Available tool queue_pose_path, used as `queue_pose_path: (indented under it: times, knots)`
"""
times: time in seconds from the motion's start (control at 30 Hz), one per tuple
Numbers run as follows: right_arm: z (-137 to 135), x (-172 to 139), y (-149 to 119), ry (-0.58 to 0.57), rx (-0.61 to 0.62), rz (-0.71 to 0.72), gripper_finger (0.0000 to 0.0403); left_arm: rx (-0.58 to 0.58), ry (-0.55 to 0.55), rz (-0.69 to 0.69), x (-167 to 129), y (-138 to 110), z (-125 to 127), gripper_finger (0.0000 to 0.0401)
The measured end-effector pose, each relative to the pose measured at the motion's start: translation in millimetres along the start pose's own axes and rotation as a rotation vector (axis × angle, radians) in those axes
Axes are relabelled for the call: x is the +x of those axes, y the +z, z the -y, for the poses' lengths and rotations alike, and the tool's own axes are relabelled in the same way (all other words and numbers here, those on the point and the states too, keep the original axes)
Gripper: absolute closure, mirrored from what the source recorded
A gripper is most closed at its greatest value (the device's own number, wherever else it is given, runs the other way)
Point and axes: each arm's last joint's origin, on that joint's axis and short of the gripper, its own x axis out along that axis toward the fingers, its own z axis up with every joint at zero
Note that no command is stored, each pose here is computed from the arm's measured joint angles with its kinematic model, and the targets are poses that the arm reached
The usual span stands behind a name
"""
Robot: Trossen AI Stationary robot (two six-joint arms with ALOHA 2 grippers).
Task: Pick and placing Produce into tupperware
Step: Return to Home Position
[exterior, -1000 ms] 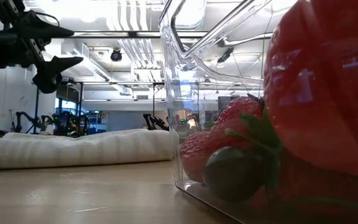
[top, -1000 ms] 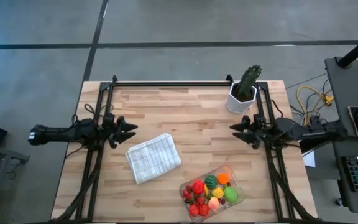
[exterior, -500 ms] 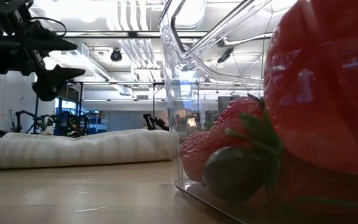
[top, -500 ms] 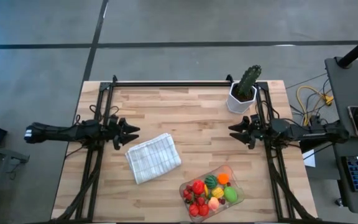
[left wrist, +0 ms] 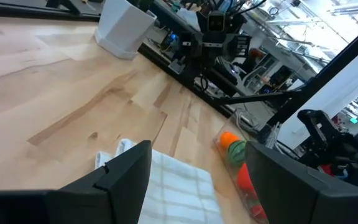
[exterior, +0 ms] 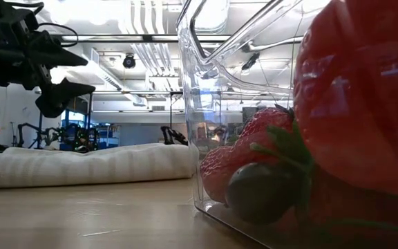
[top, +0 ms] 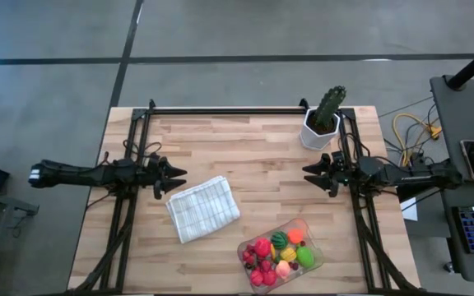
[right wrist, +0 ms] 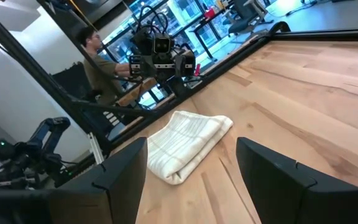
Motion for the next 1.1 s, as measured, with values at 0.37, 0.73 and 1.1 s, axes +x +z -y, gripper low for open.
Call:
queue_pose_path:
  times: [0.37,0.73,1.1]
  knots:
    - [-0.1,0.0,0.1,0.0,0.0,0.001,0.0165,0.003,0.016,-0.021,1.7,-1.9,-1.2,0.0156]
    - [-0.1,0.0,0.2,0.0,0.0,0.001,0.0165,0.004,0.018,-0.023,1.9,-2.1,-1.3,0.0156]
    - [-0.1,0.0,0.2,0.0,0.0,0.001,0.0165,0.004,0.017,-0.023,1.8,-2.1,-1.3,0.0156]
